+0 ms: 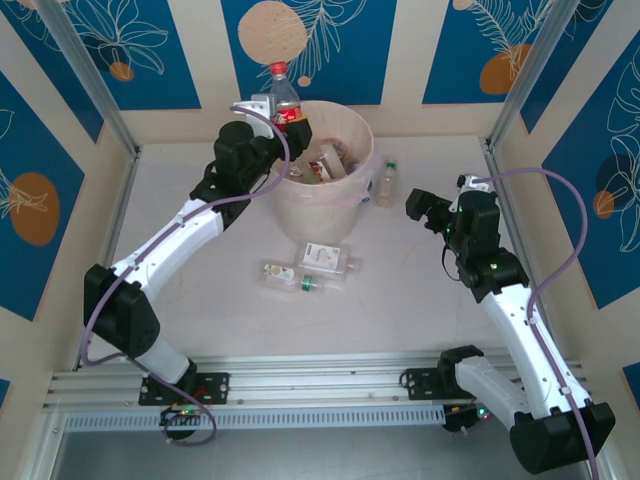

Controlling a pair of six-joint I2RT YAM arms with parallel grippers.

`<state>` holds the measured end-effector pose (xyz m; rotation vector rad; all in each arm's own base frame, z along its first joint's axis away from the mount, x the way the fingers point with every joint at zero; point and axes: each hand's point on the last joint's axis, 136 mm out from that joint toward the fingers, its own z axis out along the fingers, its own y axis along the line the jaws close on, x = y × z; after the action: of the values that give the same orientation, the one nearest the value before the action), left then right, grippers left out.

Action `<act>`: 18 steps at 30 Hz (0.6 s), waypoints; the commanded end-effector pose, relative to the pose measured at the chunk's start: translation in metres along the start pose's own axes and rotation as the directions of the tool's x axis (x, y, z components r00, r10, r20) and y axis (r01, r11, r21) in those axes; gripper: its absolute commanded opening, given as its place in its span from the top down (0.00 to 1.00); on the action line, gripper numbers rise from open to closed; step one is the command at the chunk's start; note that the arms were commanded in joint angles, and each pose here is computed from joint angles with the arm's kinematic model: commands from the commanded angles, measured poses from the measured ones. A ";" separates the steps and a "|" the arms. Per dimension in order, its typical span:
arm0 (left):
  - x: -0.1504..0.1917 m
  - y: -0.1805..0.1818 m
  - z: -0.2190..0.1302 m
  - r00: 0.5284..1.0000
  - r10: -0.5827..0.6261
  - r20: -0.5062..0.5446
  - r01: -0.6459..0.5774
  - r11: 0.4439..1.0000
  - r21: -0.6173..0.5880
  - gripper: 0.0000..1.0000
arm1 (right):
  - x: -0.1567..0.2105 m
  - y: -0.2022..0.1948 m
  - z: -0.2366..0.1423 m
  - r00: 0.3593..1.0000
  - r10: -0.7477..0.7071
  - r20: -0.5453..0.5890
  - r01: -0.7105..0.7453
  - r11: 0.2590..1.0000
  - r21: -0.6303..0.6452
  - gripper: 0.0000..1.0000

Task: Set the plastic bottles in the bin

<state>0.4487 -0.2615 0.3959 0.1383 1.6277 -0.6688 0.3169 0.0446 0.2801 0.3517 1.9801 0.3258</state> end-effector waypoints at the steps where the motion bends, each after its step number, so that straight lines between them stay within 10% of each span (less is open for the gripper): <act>1: 0.014 0.011 -0.004 0.998 -0.041 -0.040 0.037 0.996 -0.085 0.23 | 0.001 0.000 -0.001 1.000 0.022 0.002 -0.022 1.000 -0.010 0.01; 6: 0.002 0.023 -0.021 0.998 -0.069 0.007 0.069 0.985 -0.160 0.05 | 0.004 -0.001 0.000 1.000 0.023 -0.007 -0.023 1.000 -0.009 0.00; 18: -0.005 0.022 -0.037 0.999 -0.047 0.001 0.047 0.985 -0.163 0.00 | 0.007 -0.002 0.007 0.999 0.025 -0.023 -0.025 1.000 -0.003 0.00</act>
<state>0.4335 -0.2229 0.3876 -0.0356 1.6906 -0.5685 0.3177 0.0449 0.2711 0.3571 2.0029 0.3255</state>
